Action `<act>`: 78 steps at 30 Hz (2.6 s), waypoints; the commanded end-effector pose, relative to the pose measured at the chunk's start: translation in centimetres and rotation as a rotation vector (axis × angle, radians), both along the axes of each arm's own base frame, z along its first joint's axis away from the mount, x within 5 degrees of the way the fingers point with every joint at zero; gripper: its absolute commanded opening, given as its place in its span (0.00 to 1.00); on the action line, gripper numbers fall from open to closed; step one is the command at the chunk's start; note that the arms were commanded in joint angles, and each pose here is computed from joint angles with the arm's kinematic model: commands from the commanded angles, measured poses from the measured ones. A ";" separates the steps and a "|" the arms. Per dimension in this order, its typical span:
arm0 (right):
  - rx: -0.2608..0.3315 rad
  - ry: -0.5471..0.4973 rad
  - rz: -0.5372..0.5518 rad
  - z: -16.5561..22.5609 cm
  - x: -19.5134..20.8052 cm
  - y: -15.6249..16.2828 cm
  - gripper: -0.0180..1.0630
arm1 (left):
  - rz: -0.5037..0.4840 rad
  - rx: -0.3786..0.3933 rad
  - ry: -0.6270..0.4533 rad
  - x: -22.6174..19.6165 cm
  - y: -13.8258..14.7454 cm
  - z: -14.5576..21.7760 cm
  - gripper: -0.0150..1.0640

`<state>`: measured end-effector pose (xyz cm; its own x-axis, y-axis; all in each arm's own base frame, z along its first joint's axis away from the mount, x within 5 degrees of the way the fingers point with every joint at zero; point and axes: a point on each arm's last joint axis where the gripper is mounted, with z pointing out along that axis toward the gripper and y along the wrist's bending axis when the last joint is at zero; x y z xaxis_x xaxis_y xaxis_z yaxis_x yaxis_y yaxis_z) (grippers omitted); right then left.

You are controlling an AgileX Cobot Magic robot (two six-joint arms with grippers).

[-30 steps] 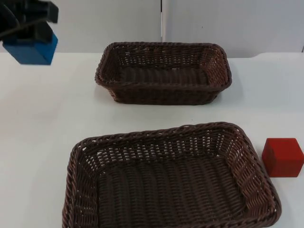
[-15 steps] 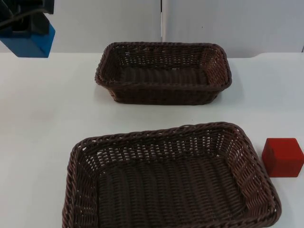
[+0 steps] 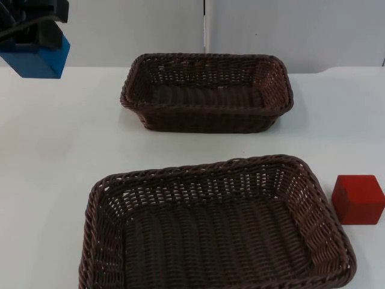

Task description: Pick up one cube with the left hand and place it into the upper basket. Pick up one cube with the right hand and place it into the lower basket.

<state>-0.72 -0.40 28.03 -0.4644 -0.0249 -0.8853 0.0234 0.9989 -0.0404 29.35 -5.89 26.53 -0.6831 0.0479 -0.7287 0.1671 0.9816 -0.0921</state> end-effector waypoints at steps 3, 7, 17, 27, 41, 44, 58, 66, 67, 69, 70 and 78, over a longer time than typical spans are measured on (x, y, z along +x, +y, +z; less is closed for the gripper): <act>-0.009 -0.007 -0.002 0.0 0.0 0.0 0.99 | -0.004 -0.004 -0.006 -0.2 -0.1 0.2 0.01; -0.009 -0.007 -0.002 0.0 0.0 0.0 0.99 | -0.001 -0.013 -0.001 -0.2 -0.2 0.2 0.01; -0.009 -0.007 -0.002 0.0 0.0 0.0 0.99 | -0.016 0.006 -0.004 -0.2 -0.1 0.2 0.01; -0.009 -0.007 -0.002 0.0 0.0 0.0 0.99 | -0.046 0.025 0.005 3.6 -0.9 0.7 0.01; -0.009 -0.007 -0.002 0.0 0.0 0.0 0.99 | -0.167 -0.092 0.047 11.7 -4.1 -0.7 0.01; -0.009 -0.007 -0.002 0.0 0.0 0.0 0.99 | -0.230 -0.123 0.060 13.5 -5.1 -1.4 0.01; -0.009 -0.007 -0.002 0.0 0.0 0.0 0.99 | -0.350 -0.127 0.084 18.9 -10.2 -6.4 0.01; -0.009 -0.007 -0.002 0.0 0.0 0.0 0.99 | -0.411 -0.106 0.073 20.4 -13.7 -9.2 0.01; -0.009 -0.007 -0.002 0.0 0.0 0.0 0.99 | -0.417 -0.099 0.072 20.6 -14.1 -9.7 0.01; -0.009 -0.007 -0.002 0.0 0.0 0.0 0.99 | -0.427 -0.094 0.073 20.8 -14.7 -10.4 0.01; -0.009 -0.007 -0.002 0.0 0.0 0.0 0.99 | -0.420 -0.095 0.067 20.9 -14.8 -10.7 0.01; -0.009 -0.007 -0.002 0.0 0.0 0.0 0.99 | -0.417 -0.076 0.045 21.0 -15.4 -11.5 0.13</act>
<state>-0.72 -0.40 28.03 -0.4644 -0.0249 -0.8853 0.0234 0.9989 -0.0404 50.27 -20.94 14.48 -0.6683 0.2760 -0.6908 0.5375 0.8212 -0.1918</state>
